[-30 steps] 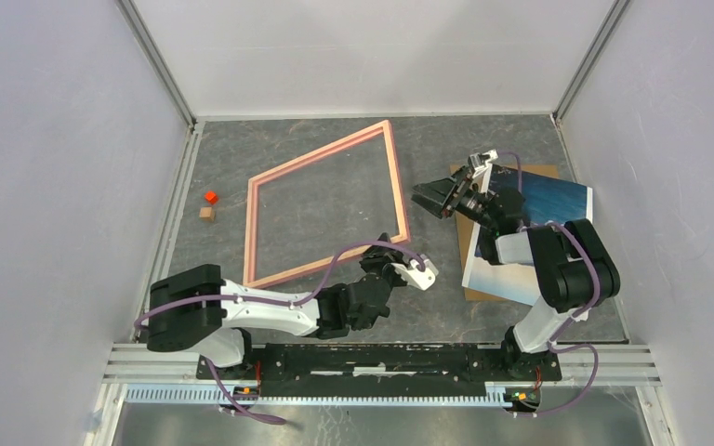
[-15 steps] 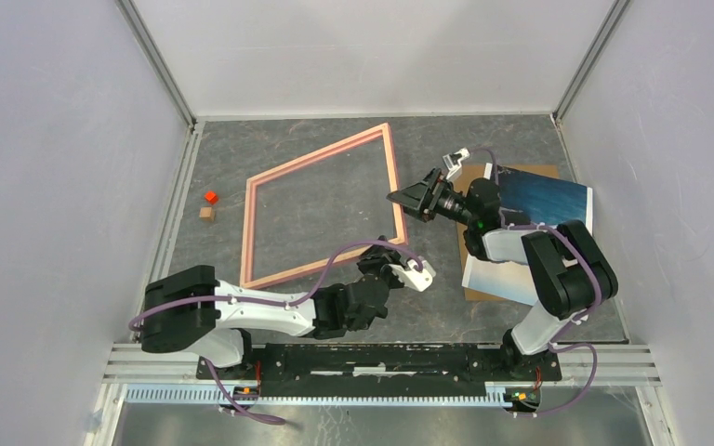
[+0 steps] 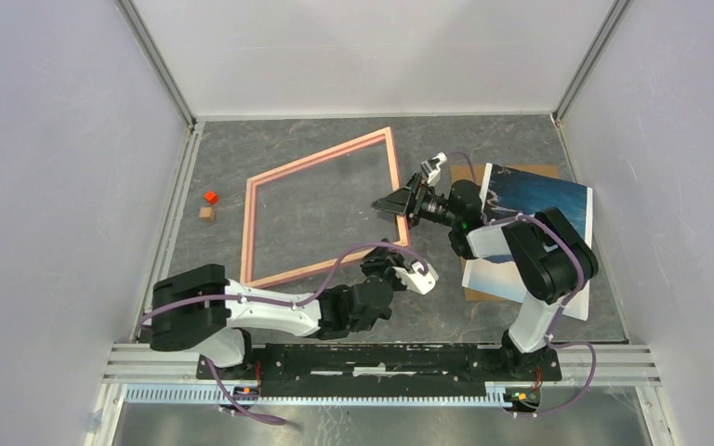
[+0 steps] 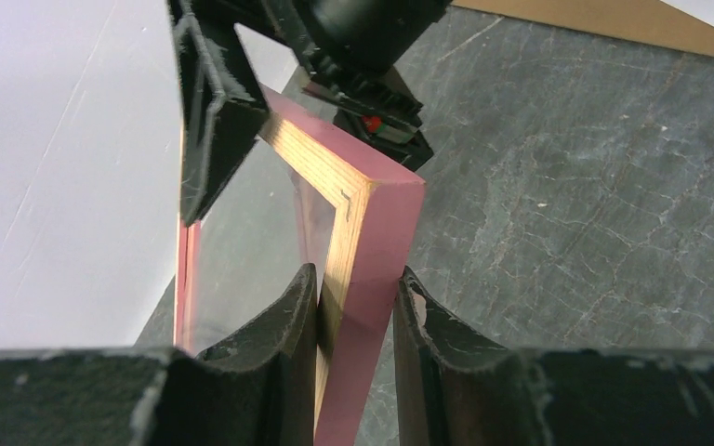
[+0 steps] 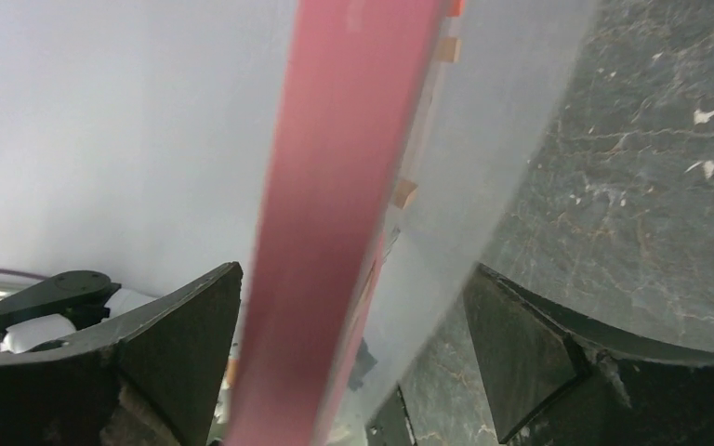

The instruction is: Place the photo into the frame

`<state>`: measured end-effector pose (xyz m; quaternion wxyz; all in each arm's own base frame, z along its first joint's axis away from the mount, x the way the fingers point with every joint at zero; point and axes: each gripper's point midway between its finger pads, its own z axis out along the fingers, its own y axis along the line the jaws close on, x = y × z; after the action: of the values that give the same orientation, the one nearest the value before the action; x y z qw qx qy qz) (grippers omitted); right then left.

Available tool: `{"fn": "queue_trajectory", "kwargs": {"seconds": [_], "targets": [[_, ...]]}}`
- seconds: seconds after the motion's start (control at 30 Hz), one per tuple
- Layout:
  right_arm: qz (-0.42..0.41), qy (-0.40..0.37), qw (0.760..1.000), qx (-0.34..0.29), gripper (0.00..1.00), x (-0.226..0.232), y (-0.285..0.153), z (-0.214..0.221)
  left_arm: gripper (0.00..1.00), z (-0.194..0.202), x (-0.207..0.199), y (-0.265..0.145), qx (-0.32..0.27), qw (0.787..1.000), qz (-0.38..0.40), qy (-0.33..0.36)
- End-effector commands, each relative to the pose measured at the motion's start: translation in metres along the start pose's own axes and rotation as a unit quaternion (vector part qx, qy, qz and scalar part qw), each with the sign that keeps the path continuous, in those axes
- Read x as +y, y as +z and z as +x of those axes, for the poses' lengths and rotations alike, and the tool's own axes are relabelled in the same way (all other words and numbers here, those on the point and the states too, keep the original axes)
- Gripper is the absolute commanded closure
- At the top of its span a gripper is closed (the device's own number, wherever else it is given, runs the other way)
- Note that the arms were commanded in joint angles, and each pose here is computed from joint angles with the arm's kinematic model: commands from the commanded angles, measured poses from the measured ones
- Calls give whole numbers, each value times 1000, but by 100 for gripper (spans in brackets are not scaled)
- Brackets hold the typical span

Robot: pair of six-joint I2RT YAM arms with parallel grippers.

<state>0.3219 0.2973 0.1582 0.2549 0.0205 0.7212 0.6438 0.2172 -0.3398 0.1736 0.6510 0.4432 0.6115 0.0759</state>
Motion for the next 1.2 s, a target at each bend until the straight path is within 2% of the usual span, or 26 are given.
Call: {"fn": "queue_trajectory", "kwargs": {"seconds": [0.0, 0.13, 0.27, 0.33, 0.37, 0.4, 0.43, 0.6, 0.7, 0.8, 0.87, 0.9, 0.93, 1.07, 1.13, 1.17], "targets": [[-82, -16, 996, 9, 7, 38, 4, -5, 83, -34, -14, 9, -62, 988, 11, -139], [-92, -23, 995, 4, 12, 40, 1, -9, 78, -29, -25, 12, -58, 988, 22, -138], [-97, -26, 995, -9, 16, 36, -9, -15, 58, -24, -32, 11, -47, 987, 33, -147], [-103, -23, 994, -13, 19, 36, -14, -18, 39, -22, -43, 10, -38, 985, 63, -154], [-108, -24, 994, -15, 21, 36, -16, -20, 33, -24, -48, 10, -33, 983, 83, -163], [-108, -21, 994, -13, 22, 33, -16, -20, 16, -22, -56, 9, -22, 980, 105, -167], [-110, -19, 994, -13, 24, 32, -16, -20, 6, -22, -64, 6, -13, 977, 128, -172], [-126, -10, 992, -7, 30, 30, -15, -18, 1, -37, -76, -16, 8, 951, 212, -227], [-125, -8, 992, -5, 30, 26, -14, -17, 0, -51, -71, -36, 23, 922, 272, -274], [-122, -10, 992, -4, 30, 24, -14, -17, 0, -65, -43, -51, 33, 870, 328, -365], [-121, -10, 993, -2, 29, 22, -14, -15, 0, -67, -3, -56, 35, 829, 345, -440], [-120, -10, 993, -2, 29, 21, -14, -15, 0, -70, 15, -57, 28, 814, 347, -465], [-120, -9, 993, -1, 29, 20, -14, -14, 0, -70, 38, -58, 23, 805, 337, -488], [-120, -7, 993, 0, 28, 18, -13, -14, 0, -66, 118, -56, 12, 790, 267, -552], [-118, -4, 993, 0, 28, 15, -12, -14, 0, -57, 148, -58, 17, 793, 220, -568], [-118, -3, 993, 2, 28, 15, -12, -13, 0, -40, 167, -53, 39, 800, 158, -577]]}}
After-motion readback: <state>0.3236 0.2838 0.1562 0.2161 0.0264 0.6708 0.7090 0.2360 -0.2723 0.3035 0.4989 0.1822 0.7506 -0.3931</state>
